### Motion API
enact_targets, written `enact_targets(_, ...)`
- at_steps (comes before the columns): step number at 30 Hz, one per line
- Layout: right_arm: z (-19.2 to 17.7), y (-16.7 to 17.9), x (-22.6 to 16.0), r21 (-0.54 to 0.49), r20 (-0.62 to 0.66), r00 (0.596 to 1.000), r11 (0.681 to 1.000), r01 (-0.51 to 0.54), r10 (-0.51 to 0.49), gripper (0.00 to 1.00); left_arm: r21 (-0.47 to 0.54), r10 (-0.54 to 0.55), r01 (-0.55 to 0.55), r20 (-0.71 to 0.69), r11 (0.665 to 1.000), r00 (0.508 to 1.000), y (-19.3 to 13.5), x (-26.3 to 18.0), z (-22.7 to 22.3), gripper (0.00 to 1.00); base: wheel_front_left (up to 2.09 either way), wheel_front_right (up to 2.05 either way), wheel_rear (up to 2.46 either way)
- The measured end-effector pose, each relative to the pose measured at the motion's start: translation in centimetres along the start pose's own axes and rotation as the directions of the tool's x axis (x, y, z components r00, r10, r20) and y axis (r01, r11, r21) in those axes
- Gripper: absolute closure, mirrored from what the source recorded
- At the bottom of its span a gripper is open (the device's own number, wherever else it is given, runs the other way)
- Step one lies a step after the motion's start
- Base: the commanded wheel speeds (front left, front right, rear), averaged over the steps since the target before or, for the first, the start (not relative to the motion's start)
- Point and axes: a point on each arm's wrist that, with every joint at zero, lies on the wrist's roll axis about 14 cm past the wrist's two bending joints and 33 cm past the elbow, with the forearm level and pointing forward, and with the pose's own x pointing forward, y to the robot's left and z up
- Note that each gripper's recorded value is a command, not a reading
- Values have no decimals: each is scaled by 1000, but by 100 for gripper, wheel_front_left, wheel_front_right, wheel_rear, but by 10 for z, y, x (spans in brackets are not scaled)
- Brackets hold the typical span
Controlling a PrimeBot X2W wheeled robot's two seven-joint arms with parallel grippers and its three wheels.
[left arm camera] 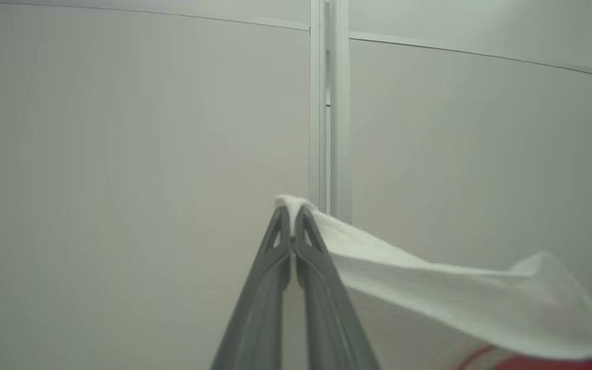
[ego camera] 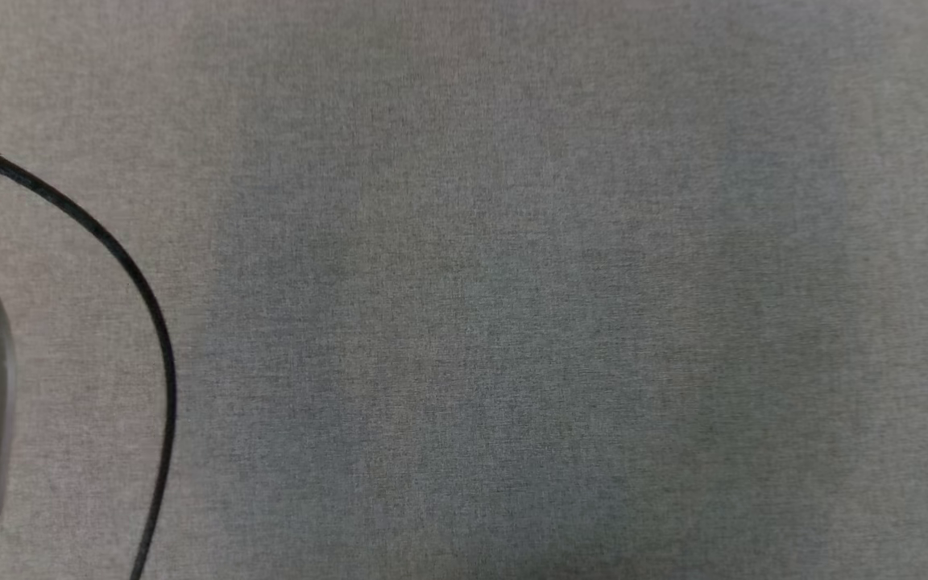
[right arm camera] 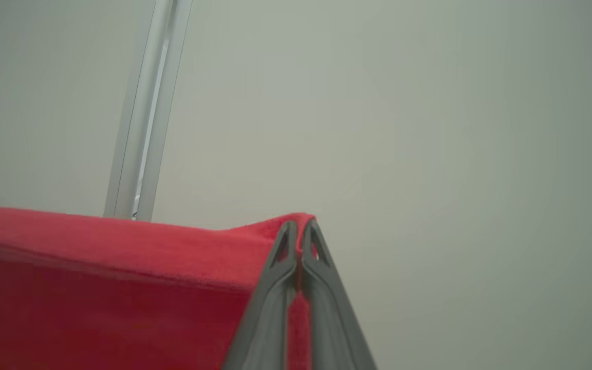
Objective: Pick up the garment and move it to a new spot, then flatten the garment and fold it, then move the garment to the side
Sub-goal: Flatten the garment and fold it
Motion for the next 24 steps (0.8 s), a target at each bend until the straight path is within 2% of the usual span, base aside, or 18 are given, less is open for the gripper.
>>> enact_targets(2,-31,9,-12,40,-40,999,999,9,-7,100,11,-15,15,0,1000,1000,0,-5,-10,100,0,0,0)
enact_targets(4,-76,25,-34,75,-135,991,997,5,5,100,22,-16,17,-64,1000,998,4,-23,-40,100,0,0,0)
enact_targets(8,-122,39,-60,108,-235,972,994,3,23,100,24,-50,55,-167,998,985,2,-49,-79,100,0,0,0)
enact_targets(12,-174,60,-102,146,-375,924,989,-11,66,100,13,-65,73,-321,997,945,1,-90,-130,100,0,0,0)
enact_targets(18,-206,81,-150,184,-497,858,982,-41,129,100,29,-63,87,-474,996,878,4,-138,-166,100,0,0,0)
enact_targets(24,-205,81,-191,216,-569,811,976,-16,140,100,27,-3,21,-546,999,838,17,-175,-164,100,0,0,0)
